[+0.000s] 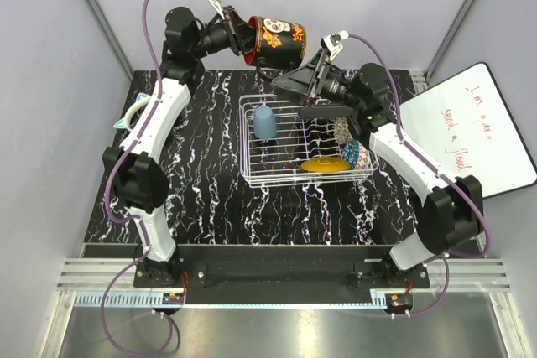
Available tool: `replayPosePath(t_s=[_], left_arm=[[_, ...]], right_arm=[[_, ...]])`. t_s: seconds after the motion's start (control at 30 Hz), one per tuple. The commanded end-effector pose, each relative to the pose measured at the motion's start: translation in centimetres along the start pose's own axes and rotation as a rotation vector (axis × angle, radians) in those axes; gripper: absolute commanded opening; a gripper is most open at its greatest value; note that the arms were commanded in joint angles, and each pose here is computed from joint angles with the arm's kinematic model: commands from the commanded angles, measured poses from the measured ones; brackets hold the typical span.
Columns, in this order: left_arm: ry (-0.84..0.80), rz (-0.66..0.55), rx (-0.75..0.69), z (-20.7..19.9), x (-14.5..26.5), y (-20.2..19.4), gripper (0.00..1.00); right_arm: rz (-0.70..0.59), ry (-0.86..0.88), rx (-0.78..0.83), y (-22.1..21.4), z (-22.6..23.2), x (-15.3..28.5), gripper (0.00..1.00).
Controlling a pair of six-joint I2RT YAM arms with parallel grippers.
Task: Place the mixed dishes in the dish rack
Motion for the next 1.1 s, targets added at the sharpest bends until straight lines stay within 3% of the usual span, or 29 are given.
replayPosePath(t_s=[0.0, 0.1, 0.3, 0.9, 1.07], left_arm=[[-0.094, -0.141, -0.156, -4.8, 0.7, 5.8, 0.0], [-0.093, -0.141, -0.168, -5.0, 0.4, 5.6, 0.0], [-0.101, -0.123, -0.186, -5.3, -0.4, 4.7, 0.0], [-0.089, -0.021, -0.25, -4.3, -2.2, 0.3, 0.0], [-0.112, -0.004, -0.243, -4.8, -2.8, -0.6, 0.0]], right_arm=[[0.03, 0.165, 0.059, 0.1, 4.1, -0.3, 0.98], [0.006, 0.2, 0.01, 0.8, 3.6, -0.7, 0.86], [-0.014, 0.286, -0.068, 1.9, 3.7, -1.4, 0.75], [-0.01, 0.428, -0.144, 2.7, 4.7, -1.8, 0.68], [0.008, 0.437, -0.135, 2.5, 5.0, -2.1, 0.55]])
Point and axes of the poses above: each gripper's point midway between its finger pads, its own x axis back along the fingers, its own z axis along the line the jaws close on, y = z × x, the point moved 4 cm from there along x, back along the fingers, and after that the axes turned 13 degrees about -x, right-handed, at the moved point
